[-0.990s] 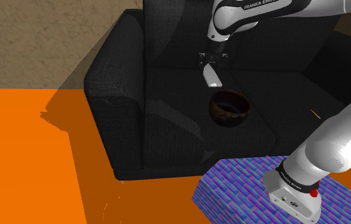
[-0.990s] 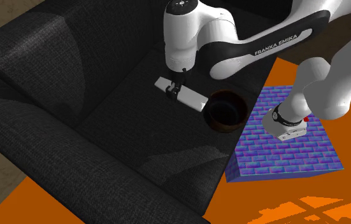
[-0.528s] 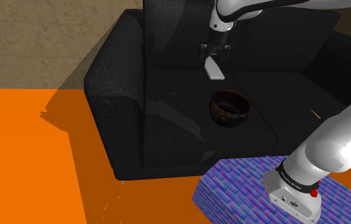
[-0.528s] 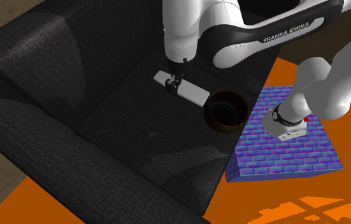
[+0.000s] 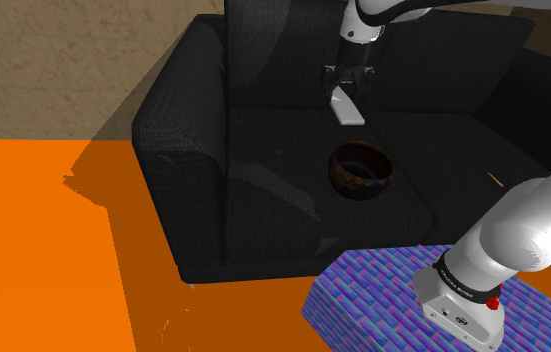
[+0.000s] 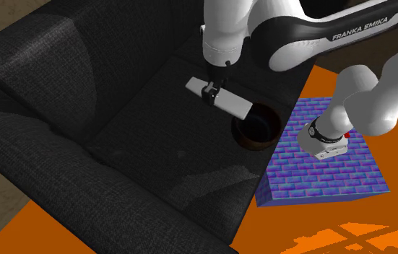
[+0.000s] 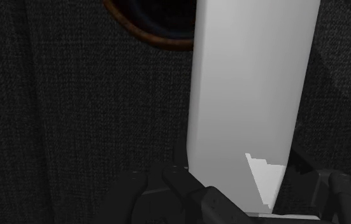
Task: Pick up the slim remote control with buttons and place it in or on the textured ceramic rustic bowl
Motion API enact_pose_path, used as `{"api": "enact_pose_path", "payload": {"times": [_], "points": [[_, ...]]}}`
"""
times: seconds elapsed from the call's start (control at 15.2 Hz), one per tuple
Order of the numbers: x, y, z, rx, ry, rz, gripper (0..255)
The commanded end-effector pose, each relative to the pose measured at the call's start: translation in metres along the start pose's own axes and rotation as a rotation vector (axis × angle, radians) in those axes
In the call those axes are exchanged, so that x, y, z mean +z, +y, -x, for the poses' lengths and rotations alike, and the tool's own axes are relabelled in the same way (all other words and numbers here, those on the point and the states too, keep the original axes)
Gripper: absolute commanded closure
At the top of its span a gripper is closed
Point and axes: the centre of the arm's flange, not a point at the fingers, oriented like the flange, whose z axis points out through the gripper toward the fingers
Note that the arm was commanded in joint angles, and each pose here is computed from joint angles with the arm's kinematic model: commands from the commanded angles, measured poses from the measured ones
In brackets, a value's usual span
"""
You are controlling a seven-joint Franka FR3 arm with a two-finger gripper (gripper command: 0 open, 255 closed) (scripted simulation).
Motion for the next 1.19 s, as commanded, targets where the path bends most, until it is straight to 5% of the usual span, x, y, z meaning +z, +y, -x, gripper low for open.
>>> {"api": "enact_pose_path", "payload": {"times": [0.0, 0.59, 1.12], "points": [[-0.001, 0.006, 0.026, 0.0, 0.0, 0.0, 255], [-0.003, 0.042, 0.139, 0.0, 0.0, 0.0, 255], [0.04, 0.041, 0.139, 0.0, 0.0, 0.0, 255]]}}
